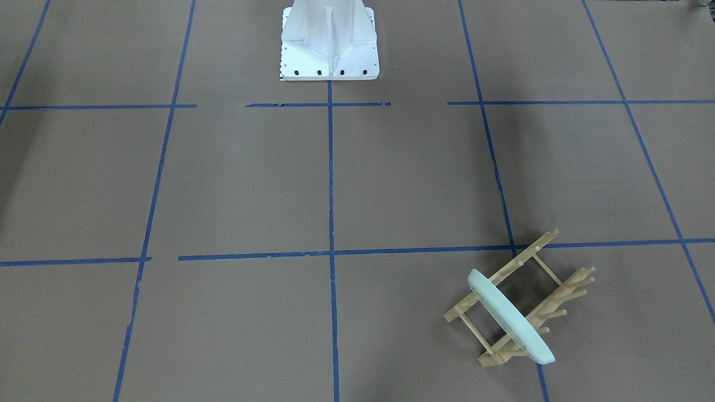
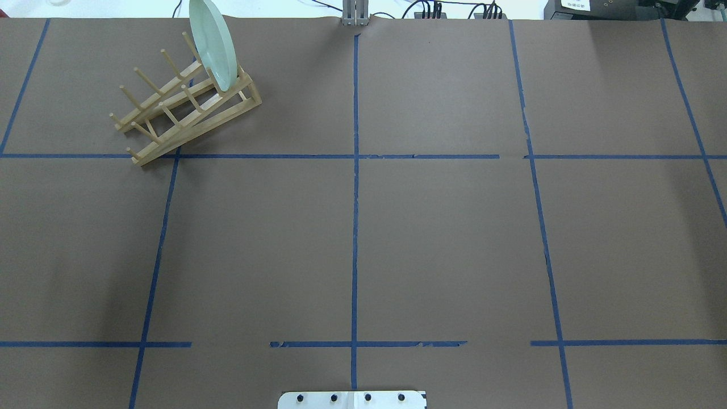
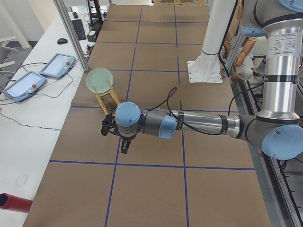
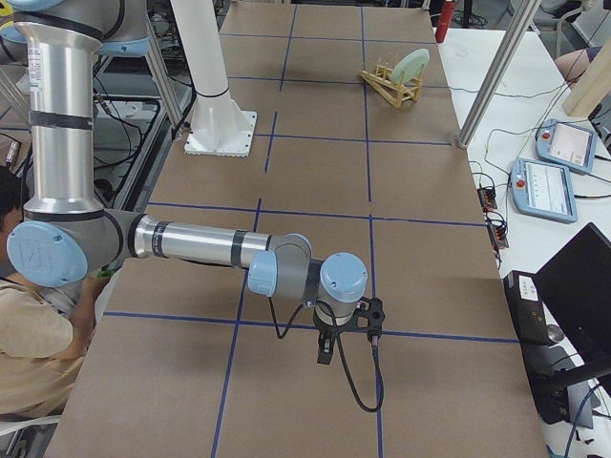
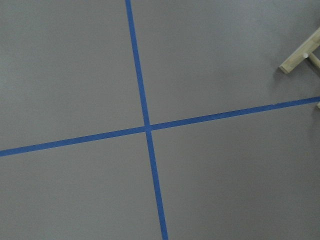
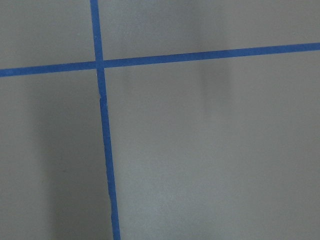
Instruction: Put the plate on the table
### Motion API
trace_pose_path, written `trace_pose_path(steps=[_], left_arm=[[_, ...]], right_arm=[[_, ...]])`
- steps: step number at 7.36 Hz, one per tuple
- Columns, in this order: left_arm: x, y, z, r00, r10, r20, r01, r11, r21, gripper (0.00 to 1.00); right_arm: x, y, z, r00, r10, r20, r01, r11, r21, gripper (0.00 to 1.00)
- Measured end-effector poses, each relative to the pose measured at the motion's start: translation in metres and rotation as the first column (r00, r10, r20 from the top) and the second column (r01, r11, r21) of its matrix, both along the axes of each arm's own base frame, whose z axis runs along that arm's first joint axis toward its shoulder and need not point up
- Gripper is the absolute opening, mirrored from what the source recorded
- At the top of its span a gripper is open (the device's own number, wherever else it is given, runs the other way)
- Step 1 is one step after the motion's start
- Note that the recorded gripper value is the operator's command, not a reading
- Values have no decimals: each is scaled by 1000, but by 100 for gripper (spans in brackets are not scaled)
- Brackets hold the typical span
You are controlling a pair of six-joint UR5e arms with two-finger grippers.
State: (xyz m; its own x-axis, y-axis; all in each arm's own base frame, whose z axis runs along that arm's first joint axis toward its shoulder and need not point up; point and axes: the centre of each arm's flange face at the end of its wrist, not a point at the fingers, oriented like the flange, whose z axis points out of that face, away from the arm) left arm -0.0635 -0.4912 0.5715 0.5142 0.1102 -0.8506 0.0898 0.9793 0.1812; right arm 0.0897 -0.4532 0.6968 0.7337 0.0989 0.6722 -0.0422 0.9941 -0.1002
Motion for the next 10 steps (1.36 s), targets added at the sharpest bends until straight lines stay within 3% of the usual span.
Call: trace_pose_path(steps=[2, 4, 5, 6, 8, 9, 10], left_arm=[[47, -61, -70, 981, -147, -130, 135, 986, -101, 100], [145, -119, -140, 941, -286, -181, 257, 952, -167, 100], [188, -143, -170, 899, -382, -212, 341, 917, -206, 100], [212, -164, -193, 837, -481, -262, 419, 870, -260, 100], [260, -193, -230, 678, -629, -381, 515, 776, -365, 100], [295, -208, -247, 633, -663, -400, 532, 748, -397, 100], [318, -214, -256, 622, -679, -391, 537, 733, -418, 100]], right_arm=[[0, 0, -1, 1000, 0, 0, 0, 1000, 1, 100], [0, 0, -1, 1000, 0, 0, 0, 1000, 2, 100], [0, 0, -1, 1000, 0, 0, 0, 1000, 1, 100], [0, 0, -1, 1000, 0, 0, 0, 1000, 1, 100], [0, 0, -1, 1000, 0, 0, 0, 1000, 1, 100], [0, -1, -1, 1000, 0, 0, 0, 1000, 2, 100], [0, -1, -1, 1000, 0, 0, 0, 1000, 3, 100]])
